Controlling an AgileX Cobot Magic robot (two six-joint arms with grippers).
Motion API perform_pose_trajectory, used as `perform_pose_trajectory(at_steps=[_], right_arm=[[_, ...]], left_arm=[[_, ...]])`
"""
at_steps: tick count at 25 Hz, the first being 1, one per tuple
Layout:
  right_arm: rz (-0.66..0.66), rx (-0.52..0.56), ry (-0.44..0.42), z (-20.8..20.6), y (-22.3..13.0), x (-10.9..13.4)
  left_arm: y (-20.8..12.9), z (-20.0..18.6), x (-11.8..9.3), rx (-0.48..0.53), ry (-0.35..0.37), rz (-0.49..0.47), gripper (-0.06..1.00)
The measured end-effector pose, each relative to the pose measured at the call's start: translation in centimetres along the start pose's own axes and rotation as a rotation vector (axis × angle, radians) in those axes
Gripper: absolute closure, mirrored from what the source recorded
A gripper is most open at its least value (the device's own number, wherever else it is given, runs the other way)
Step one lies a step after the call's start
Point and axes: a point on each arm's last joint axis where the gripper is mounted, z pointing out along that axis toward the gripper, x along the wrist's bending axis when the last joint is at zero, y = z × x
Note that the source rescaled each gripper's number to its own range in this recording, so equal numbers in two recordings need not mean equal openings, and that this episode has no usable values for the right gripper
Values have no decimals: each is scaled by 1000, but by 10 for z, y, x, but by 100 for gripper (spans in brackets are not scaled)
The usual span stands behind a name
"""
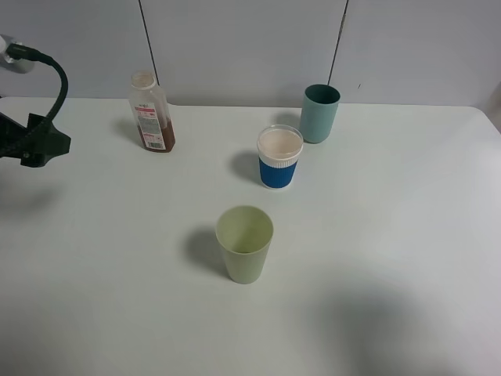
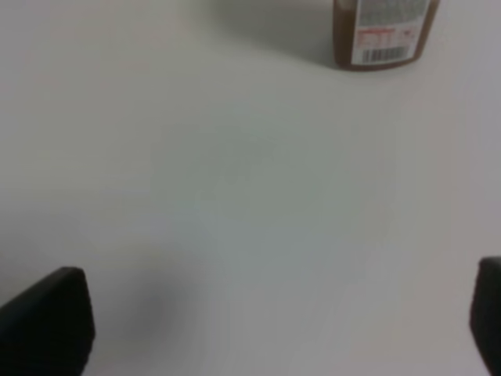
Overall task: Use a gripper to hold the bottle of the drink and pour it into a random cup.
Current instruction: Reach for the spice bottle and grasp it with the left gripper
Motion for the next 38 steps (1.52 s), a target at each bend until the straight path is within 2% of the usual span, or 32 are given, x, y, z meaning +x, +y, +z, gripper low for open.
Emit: perform_pose_trajectory(at_steps=[19,22,26,33,38], right_arm=[[1,0,0,0,0,0],[1,0,0,0,0,0],[1,0,0,0,0,0],[1,0,0,0,0,0],[1,0,0,0,0,0]], left_arm=[[3,48,-5,-83,-33,129,-1],[4,54,-5,-108,-53,120,-1],[3,62,4,-136,-74,55,-1],[-4,76,18,-172,-191,25,-1],[-8,91,31,-141,-258,52,-1]])
